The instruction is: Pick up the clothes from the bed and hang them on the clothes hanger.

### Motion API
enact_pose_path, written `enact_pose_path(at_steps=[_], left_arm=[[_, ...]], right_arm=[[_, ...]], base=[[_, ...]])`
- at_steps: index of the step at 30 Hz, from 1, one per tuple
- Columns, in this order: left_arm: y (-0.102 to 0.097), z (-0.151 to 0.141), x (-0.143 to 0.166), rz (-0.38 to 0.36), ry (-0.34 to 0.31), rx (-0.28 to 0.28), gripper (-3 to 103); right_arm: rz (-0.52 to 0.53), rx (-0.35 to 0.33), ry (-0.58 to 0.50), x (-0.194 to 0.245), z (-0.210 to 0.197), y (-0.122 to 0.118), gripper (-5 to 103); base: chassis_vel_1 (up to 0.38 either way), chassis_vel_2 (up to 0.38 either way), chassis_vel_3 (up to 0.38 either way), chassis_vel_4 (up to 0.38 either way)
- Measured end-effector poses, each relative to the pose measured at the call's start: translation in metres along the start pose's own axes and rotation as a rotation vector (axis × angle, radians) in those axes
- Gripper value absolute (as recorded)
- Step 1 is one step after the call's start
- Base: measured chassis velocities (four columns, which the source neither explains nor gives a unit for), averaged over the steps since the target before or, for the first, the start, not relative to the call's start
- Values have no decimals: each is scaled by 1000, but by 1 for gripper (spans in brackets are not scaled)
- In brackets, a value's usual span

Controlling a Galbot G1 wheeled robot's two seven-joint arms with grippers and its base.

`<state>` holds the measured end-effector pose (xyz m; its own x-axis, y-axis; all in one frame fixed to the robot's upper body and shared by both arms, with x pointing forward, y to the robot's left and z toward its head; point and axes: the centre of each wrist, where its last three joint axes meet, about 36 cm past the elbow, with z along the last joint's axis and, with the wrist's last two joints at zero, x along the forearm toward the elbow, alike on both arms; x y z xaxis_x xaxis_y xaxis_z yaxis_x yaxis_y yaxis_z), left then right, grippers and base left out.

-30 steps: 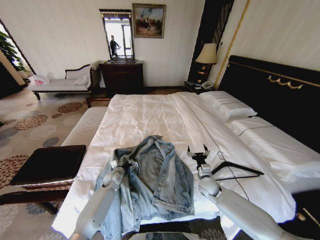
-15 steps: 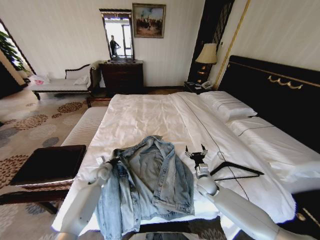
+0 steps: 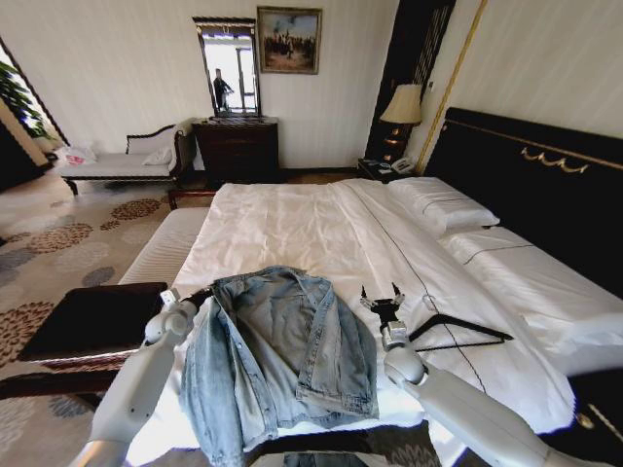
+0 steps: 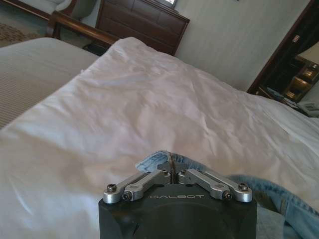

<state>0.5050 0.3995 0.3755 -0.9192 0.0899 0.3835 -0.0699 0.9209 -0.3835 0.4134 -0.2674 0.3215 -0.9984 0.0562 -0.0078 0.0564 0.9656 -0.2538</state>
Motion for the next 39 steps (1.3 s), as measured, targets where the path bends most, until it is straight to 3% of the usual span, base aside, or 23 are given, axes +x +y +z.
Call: enact_pose_path(at_steps=[6,8,14,17,18,21,22,25,26,28,29,31,32,39], left_arm=[[19,-14,18,-22,23,-25,2],[24,9,14,-50,32,-59,2],[16,33,6,-85,41,-52,-1],[17,38,11,-103,41,-60,9],[17,39,16,-107,32,-68,9],[11,31,39,-105,-26,-103,25],[11,31,39,-105,-26,-103,25],[3,21,66,-99,-98,-159,41],[0,19,76,-97,-121,-188,41],[-14,13,96,-78,-164,-243,52],[-14,13,96,-78,-164,-243,52],[-31,7,116,-52,-209,-284,63],[-40,4,126,-39,-230,-297,63],[-85,-14,170,9,-365,-321,89]], right_arm=[[-3,1,-1,3,-1,-1,100],[3,1,8,2,2,-2,100],[20,-33,33,-3,0,4,100],[34,-56,45,-6,-4,6,100],[40,-67,51,-6,-6,7,100],[59,-88,56,-8,-11,5,100],[59,-88,56,-8,-11,5,100],[73,-98,61,-11,-12,1,100],[79,-111,70,-12,-13,1,100],[96,-164,104,-15,-18,2,100],[96,-164,104,-15,-18,2,100],[124,-239,152,-18,-27,7,100],[138,-277,176,-20,-31,9,100],[183,-396,240,-31,-45,9,100]], base=[[0,0,0,0],[0,0,0,0],[0,0,0,0],[0,0,0,0],[0,0,0,0],[0,0,0,0],[0,0,0,0],[0,0,0,0],[0,0,0,0],[0,0,0,0],[0,0,0,0],[0,0,0,0],[0,0,0,0],[0,0,0,0]])
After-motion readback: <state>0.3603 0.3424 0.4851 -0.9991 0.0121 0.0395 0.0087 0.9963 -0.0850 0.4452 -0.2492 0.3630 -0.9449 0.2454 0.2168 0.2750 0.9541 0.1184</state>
